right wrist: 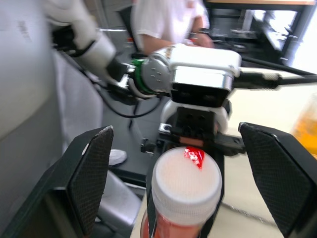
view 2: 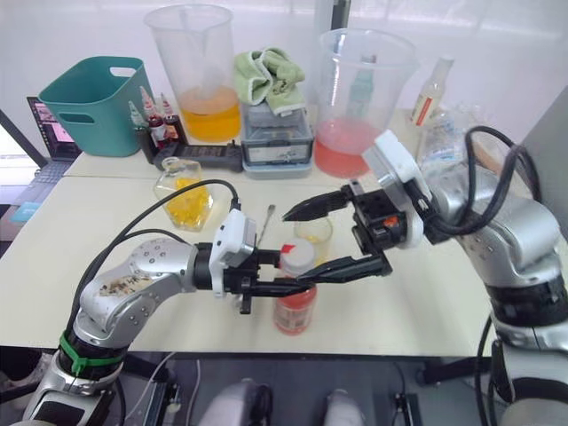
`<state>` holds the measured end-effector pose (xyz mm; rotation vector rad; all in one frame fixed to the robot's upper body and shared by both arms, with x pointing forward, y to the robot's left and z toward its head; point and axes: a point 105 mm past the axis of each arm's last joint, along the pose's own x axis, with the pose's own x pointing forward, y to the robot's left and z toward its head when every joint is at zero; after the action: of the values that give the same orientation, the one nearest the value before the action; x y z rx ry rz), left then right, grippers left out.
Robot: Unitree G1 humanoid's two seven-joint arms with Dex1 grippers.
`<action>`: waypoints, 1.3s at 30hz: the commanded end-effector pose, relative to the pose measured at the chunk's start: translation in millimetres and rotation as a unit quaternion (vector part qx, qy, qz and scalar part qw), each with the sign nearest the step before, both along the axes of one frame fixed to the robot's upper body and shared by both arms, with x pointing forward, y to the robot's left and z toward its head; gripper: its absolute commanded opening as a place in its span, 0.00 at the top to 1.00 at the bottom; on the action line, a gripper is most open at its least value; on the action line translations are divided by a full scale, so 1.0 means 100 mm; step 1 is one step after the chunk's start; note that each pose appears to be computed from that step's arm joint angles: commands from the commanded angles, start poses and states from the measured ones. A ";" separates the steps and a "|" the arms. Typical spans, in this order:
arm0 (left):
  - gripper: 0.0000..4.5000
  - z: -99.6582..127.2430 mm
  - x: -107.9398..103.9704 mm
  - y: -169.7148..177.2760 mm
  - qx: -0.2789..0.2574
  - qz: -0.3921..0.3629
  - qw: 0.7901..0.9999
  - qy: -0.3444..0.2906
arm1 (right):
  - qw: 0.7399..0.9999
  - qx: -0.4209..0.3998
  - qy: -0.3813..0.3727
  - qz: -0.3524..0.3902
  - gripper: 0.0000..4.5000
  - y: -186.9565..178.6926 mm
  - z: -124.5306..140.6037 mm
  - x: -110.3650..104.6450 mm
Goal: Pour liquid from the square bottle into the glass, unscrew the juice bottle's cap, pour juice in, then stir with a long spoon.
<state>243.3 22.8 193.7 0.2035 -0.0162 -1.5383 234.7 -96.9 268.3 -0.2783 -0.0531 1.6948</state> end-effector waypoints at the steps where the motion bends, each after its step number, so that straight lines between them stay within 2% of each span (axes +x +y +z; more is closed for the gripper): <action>1: 0.71 -0.12 0.01 -0.04 0.012 -0.016 0.999 0.025 | 0.998 0.018 -0.030 -0.059 0.03 0.01 0.07 -0.10; 4: 0.71 -0.11 0.04 -0.07 0.012 -0.027 0.999 0.022 | 0.989 0.039 -0.038 -0.140 0.03 0.03 0.02 -0.06; 8: 0.71 -0.10 0.06 -0.08 0.012 -0.036 0.999 0.019 | 0.982 0.043 -0.038 -0.183 0.03 0.04 -0.04 -0.04; 14: 0.71 -0.09 0.08 -0.09 0.013 -0.039 0.999 0.017 | 0.977 0.037 -0.004 -0.208 0.03 0.05 -0.13 -0.02; 20: 0.71 -0.08 0.08 -0.09 0.009 -0.036 0.999 0.016 | 0.979 0.030 0.014 -0.203 0.03 0.06 -0.14 -0.05; 28: 0.71 -0.08 0.07 -0.08 0.009 -0.031 0.999 0.015 | 0.983 0.025 0.022 -0.179 0.60 0.05 -0.14 -0.07; 39: 0.71 -0.08 0.07 -0.06 0.008 -0.010 1.000 0.011 | 0.997 -0.038 -0.011 -0.060 0.62 0.10 -0.25 -0.04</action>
<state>250.4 19.3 194.6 0.2036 -0.0344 -1.5730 235.5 -90.4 245.8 -0.2943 0.0171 1.5120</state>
